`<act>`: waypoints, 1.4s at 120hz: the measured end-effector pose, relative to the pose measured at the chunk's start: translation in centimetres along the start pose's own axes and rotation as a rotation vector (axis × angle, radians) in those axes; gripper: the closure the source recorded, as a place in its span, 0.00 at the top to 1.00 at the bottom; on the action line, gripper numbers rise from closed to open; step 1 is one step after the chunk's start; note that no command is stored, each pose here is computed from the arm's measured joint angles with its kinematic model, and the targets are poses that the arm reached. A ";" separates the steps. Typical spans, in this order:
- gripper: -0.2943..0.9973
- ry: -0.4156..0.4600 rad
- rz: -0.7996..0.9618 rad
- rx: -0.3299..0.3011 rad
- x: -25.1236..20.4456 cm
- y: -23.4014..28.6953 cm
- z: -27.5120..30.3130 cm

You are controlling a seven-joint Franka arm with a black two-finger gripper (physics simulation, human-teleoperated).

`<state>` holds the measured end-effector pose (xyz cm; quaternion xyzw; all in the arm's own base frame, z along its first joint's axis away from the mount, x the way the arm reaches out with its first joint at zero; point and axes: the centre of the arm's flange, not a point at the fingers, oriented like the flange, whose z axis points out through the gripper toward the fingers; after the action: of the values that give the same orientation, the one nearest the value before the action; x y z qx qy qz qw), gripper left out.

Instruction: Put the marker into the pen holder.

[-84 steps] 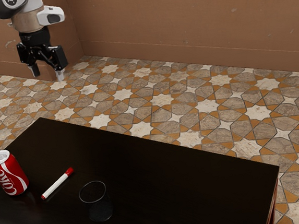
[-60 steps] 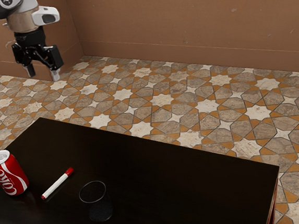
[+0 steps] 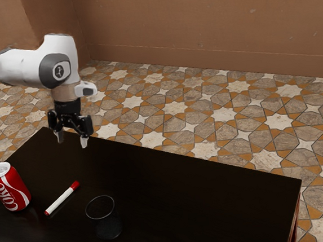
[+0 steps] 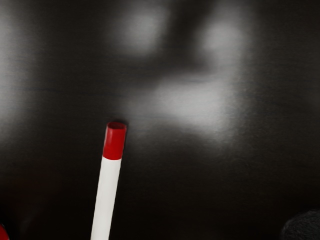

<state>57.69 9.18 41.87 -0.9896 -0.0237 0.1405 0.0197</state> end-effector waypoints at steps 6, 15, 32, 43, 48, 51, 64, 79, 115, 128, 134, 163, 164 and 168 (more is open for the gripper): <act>0.77 -0.012 -0.019 -0.010 1.4 -1.6 3.7; 0.77 0.005 -0.021 -0.014 3.2 -2.3 7.0; 0.77 0.028 -0.012 -0.016 1.9 -2.4 11.3; 0.77 0.058 -0.026 -0.018 -0.7 -3.1 12.7; 0.77 0.071 -0.034 -0.020 -1.5 -3.6 13.3; 0.77 0.077 -0.037 -0.021 -1.8 -3.8 13.8; 0.77 0.109 -0.043 -0.020 -2.5 -4.3 15.5; 0.77 0.160 -0.023 -0.011 -2.4 -4.2 16.2; 0.71 0.218 0.033 0.005 -2.9 -5.4 17.6; 0.66 0.225 0.051 0.005 -2.7 -5.2 18.1; 0.64 0.223 0.054 -0.001 -2.6 -5.2 18.5; 0.46 0.231 0.061 -0.036 -2.2 -5.2 19.2; 0.45 0.232 0.062 -0.037 -2.2 -5.2 19.2; 0.42 0.236 0.066 -0.037 -2.2 -5.2 19.1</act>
<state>50.08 14.88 24.41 -0.9997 0.0087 0.0234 -0.0006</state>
